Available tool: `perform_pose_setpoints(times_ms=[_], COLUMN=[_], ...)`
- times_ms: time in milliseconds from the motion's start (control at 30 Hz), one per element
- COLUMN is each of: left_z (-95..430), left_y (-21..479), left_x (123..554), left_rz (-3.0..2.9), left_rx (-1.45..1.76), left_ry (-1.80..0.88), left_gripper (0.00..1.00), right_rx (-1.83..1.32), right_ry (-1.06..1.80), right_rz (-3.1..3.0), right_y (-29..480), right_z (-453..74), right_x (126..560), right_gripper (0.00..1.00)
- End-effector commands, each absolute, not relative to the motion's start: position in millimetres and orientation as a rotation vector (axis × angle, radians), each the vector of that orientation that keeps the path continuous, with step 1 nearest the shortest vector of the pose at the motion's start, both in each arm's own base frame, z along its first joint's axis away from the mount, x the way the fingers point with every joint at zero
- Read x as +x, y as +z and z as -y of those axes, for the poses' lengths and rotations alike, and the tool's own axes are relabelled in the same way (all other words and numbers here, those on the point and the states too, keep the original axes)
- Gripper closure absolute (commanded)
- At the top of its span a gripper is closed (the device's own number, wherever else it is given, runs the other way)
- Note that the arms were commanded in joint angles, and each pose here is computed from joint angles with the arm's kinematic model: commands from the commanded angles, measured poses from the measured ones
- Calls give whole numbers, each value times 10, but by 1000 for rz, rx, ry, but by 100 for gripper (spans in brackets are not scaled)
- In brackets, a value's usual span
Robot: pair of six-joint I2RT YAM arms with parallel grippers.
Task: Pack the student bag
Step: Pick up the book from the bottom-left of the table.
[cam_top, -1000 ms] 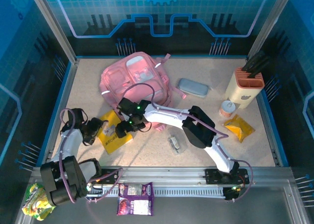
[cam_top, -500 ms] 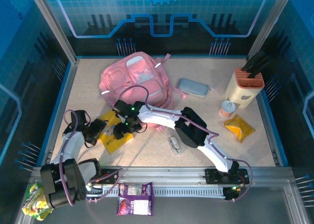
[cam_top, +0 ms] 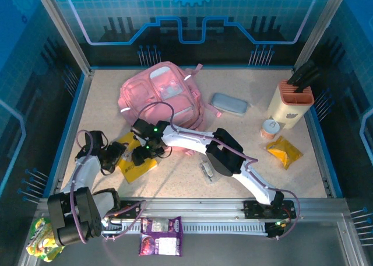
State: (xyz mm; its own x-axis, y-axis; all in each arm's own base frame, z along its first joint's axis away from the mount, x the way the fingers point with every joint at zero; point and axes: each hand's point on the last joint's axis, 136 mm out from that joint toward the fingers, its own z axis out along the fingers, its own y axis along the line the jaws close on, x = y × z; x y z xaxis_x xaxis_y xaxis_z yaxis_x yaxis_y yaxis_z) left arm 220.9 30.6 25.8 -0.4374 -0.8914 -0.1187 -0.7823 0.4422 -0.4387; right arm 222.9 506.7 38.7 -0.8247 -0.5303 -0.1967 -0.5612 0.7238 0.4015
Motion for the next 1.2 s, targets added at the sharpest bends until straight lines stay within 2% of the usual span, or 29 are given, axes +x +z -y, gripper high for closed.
perform_pose_setpoints(times_ms=[0,133,367,567,867,1000,1167], left_z=[-292,-293,-274,-275,-285,-284,-327], left_y=[204,202,210,210,223,251,390], left_x=[2102,2095,2104,2101,2103,2108,2128], left_rz=[-2381,-2382,-2376,-2375,-2370,-2362,-2345], left_rx=[-1458,-1461,-1463,-1466,-1468,-1466,-1449], left_ry=[-432,-430,-447,-445,-437,-441,-415], left_gripper=[27,27,28,29,29,29,22], right_rx=[-960,-957,-939,-913,-914,-905,-901], right_ry=[904,952,1026,1016,1036,1074,1170], right_rz=[-2733,-2699,-2723,-2751,-2732,-2697,-2612], right_y=[878,1040,1032,956,969,1085,1384], right_z=[-5287,-5302,-5303,-5255,-5254,-5279,-5325], right_x=[2121,2110,2080,2102,2115,2111,2077], right_gripper=[26,30,36,48,74,88,100])
